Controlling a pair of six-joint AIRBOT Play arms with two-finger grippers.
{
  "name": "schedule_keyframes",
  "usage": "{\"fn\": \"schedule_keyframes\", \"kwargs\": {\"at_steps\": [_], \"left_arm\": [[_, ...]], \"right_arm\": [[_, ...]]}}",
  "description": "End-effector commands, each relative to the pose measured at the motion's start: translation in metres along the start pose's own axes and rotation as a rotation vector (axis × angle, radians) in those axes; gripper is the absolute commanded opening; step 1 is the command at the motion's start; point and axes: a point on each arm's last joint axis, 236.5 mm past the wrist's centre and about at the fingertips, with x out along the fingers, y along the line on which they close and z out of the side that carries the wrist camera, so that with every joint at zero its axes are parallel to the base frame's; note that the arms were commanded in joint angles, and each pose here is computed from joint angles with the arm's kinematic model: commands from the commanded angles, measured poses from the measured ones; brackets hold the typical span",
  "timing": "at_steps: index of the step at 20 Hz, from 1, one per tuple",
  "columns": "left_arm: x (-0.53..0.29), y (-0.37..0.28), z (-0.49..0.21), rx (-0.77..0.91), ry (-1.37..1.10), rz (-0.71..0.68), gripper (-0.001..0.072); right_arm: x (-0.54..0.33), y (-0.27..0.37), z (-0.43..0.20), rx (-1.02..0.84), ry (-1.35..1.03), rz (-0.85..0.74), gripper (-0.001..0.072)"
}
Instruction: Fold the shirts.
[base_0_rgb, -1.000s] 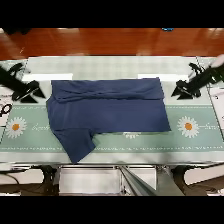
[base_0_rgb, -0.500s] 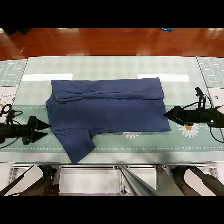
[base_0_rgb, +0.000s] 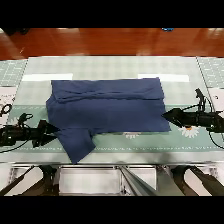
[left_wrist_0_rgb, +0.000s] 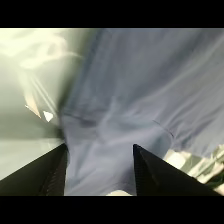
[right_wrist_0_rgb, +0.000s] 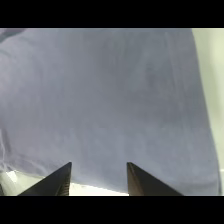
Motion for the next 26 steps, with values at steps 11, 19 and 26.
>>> {"fn": "schedule_keyframes", "kwargs": {"at_steps": [11,19,26], "left_arm": [[0.021,-0.023,-0.002,0.164,0.043,0.003,0.003],[0.021,-0.024,-0.002,0.167,0.044,0.002,0.003],[0.021,-0.024,-0.002,0.167,0.043,0.002,0.003]], "right_arm": [[-0.053,-0.096,0.004,0.235,-0.013,-0.299,0.0405],[-0.002,-0.077,-0.026,0.288,0.192,-0.136,0.0405],[0.053,-0.063,-0.013,0.286,0.224,-0.074,0.0277]]}}
